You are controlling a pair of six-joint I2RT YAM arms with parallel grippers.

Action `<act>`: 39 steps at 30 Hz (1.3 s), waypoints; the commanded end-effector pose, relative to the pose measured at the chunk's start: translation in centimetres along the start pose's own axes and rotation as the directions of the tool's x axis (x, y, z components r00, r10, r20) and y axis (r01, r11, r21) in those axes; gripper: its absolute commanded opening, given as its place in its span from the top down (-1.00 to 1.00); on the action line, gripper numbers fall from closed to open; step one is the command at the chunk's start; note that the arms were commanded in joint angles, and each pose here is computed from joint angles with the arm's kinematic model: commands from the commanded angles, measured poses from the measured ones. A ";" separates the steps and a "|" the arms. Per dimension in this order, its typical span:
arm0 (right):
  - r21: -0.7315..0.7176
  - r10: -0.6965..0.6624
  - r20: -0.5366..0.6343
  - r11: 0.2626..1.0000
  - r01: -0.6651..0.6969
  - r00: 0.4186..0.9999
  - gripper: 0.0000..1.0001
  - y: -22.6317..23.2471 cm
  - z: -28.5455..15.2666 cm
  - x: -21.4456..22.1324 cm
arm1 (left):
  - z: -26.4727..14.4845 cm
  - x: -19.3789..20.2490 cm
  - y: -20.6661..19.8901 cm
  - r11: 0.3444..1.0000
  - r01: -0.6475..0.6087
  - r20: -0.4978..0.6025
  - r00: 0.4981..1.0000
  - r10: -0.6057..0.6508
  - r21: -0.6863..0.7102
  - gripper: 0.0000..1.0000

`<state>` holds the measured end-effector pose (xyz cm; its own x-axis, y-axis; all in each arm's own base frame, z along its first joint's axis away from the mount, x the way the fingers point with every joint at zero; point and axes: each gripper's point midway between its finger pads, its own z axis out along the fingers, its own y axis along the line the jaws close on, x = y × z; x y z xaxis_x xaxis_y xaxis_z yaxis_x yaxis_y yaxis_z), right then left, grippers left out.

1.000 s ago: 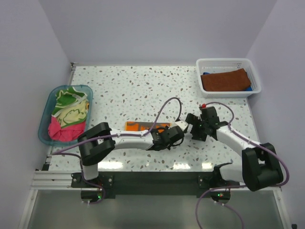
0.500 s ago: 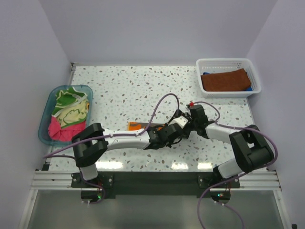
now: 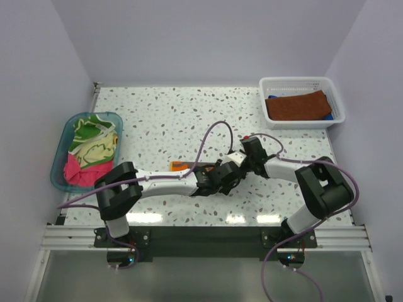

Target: Fold and stack the towels

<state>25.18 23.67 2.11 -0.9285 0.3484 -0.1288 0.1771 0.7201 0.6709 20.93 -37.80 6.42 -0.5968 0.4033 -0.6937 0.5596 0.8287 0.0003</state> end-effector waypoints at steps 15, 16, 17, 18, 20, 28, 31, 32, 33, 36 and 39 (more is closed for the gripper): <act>0.517 -0.528 0.126 0.758 0.399 0.840 1.00 2.0 -10.7 -23.0 | -9.2 -6.4 20.4 0.902 0.388 0.186 0.916 -0.354 -0.192 -1.00; 0.551 -0.545 0.113 0.730 0.404 0.831 1.00 1.8 -11.3 -24.1 | -10.1 -6.3 21.9 0.891 0.401 0.205 0.910 -0.361 -0.214 -1.00; 0.582 -0.586 0.123 0.696 0.420 0.801 1.00 2.9 -13.4 -26.3 | -10.7 -5.8 24.8 0.861 0.434 0.225 0.896 -0.383 -0.266 -1.00; 0.629 -0.589 0.100 0.662 0.408 0.802 1.00 1.7 -13.4 -27.6 | -11.1 -5.7 26.2 0.851 0.436 0.244 0.894 -0.375 -0.292 -1.00; 0.671 -0.614 0.145 0.638 0.379 0.776 1.00 2.0 -16.1 -30.9 | -11.9 -4.2 29.6 0.803 0.477 0.279 0.875 -0.396 -0.356 -1.00; 0.802 -0.676 0.173 0.518 0.296 0.716 1.00 -2.1 -21.2 -39.4 | -12.0 -1.1 34.2 0.723 0.492 0.291 0.870 -0.397 -0.485 -1.00; 0.851 -0.710 0.143 0.444 0.280 0.690 1.00 -4.4 -22.9 -41.7 | -11.2 0.0 34.7 0.708 0.491 0.270 0.871 -0.411 -0.507 -1.00; 0.869 -0.718 0.130 0.415 0.271 0.683 1.00 -5.4 -23.5 -42.5 | -11.1 0.3 34.9 0.701 0.489 0.263 0.872 -0.413 -0.520 -1.00; 0.878 -0.722 0.127 0.402 0.262 0.680 1.00 -5.9 -23.8 -43.0 | -11.1 0.4 35.1 0.701 0.485 0.260 0.874 -0.411 -0.523 -1.00; 0.907 -0.732 0.105 0.349 0.237 0.673 1.00 -7.5 -24.8 -44.2 | -10.3 1.0 35.3 0.697 0.471 0.228 0.879 -0.418 -0.541 -1.00; 0.913 -0.734 0.111 0.341 0.223 0.670 1.00 -8.5 -25.1 -45.0 | -9.8 1.6 35.6 0.688 0.464 0.207 0.881 -0.426 -0.558 -1.00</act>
<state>55.60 -11.17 16.97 -0.7780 -0.1702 -0.6048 0.1065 0.9130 -0.3939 33.30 -4.57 11.90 -0.6710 -0.0835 -0.7367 -0.1896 0.9799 0.0617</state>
